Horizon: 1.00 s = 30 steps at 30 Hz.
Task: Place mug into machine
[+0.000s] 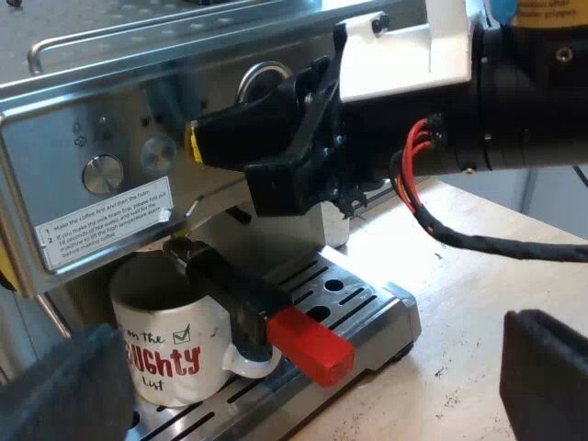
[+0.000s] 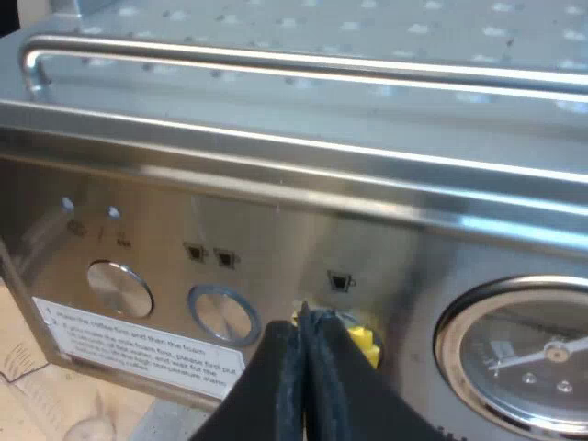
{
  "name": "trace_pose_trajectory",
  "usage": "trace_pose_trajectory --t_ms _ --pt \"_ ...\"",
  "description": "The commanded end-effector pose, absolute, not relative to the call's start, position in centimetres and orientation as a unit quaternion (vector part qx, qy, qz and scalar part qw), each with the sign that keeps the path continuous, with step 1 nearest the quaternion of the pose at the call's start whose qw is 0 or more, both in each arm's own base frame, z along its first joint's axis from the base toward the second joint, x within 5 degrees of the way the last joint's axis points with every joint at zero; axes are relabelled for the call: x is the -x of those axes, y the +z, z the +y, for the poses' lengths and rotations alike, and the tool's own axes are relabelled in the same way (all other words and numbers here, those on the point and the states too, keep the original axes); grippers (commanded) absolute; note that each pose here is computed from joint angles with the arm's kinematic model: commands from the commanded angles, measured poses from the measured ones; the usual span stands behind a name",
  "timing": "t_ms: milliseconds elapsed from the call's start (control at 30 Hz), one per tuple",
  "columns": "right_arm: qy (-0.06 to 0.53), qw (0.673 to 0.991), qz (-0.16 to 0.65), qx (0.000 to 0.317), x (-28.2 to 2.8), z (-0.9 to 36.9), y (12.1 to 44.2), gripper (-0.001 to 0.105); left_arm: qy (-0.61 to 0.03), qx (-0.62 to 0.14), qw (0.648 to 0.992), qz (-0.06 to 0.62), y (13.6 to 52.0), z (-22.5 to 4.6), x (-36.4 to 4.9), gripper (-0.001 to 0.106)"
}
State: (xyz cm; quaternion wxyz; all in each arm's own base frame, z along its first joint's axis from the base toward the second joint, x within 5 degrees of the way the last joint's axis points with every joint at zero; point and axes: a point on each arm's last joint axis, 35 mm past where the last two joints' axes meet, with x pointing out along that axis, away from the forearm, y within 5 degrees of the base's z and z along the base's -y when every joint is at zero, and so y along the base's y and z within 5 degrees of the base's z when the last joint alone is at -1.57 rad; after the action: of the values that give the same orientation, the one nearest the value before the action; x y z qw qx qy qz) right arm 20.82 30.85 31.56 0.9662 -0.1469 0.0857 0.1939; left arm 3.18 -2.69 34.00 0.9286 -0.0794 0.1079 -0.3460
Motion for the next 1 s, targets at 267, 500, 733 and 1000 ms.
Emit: trace_pose_trajectory --t_ms 267,500,733,1000 --pt "0.21 0.962 0.084 0.155 -19.6 29.9 33.7 0.027 -0.352 0.081 0.927 0.101 34.3 -2.6 -3.0 0.082" --pt "0.292 0.943 0.074 0.141 -14.3 29.1 37.1 0.082 -0.354 0.083 0.928 0.088 34.5 -2.6 -3.0 0.082" --pt "0.328 0.935 0.051 0.125 -11.6 25.6 40.8 0.082 -0.306 0.16 0.938 0.043 36.2 -2.6 -3.7 0.082" --pt "0.295 0.944 0.071 0.131 -11.8 19.0 44.5 0.082 -0.258 0.163 0.951 0.052 39.8 -3.5 -6.1 0.082"
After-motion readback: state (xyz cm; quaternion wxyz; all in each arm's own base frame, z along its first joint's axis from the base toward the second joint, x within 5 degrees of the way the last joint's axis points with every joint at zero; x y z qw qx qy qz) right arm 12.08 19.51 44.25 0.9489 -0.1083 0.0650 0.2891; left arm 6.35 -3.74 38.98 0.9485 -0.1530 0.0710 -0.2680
